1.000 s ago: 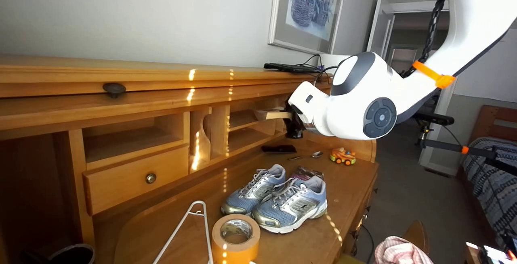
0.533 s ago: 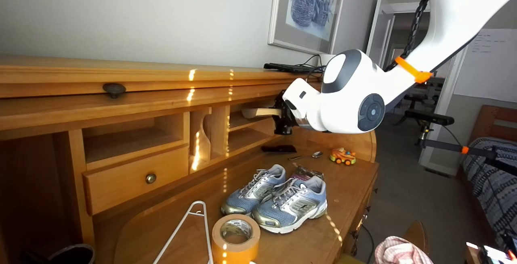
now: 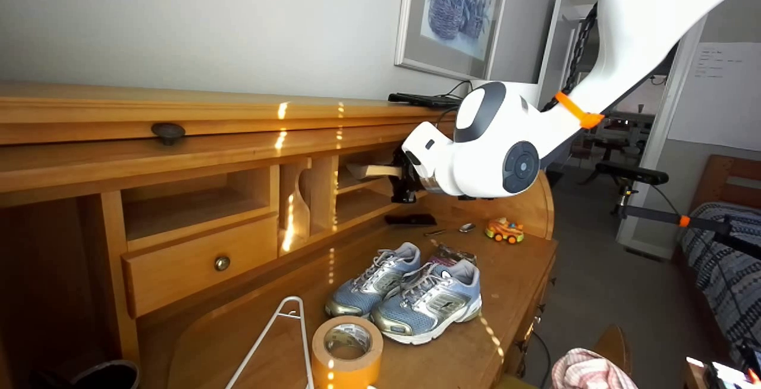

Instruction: Put the white book on the topmost middle shelf.

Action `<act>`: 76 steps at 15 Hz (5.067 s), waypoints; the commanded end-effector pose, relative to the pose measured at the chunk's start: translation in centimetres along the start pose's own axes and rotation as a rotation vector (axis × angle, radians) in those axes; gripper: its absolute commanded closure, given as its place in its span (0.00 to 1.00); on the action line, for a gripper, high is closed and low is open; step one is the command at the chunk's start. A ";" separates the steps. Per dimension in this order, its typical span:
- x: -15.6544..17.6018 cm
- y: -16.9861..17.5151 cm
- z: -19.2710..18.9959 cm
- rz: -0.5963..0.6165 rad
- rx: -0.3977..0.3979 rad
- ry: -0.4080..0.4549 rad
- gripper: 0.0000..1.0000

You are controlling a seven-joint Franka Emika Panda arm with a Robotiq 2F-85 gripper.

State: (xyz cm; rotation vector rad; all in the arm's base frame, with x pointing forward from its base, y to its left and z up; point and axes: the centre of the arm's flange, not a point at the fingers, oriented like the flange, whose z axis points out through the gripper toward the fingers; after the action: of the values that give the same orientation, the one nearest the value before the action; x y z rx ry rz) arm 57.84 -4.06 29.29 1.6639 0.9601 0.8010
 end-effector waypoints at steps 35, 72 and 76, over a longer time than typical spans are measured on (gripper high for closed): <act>2.4 -1.6 1.9 0.078 0.067 0.040 0.00; -4.9 0.9 -1.2 0.398 0.179 -0.035 1.00; -4.3 0.0 -0.1 0.385 0.204 -0.026 1.00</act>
State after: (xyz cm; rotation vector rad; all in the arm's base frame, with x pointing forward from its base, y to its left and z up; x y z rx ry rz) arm 54.68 -7.56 30.35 2.0430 0.6783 0.9622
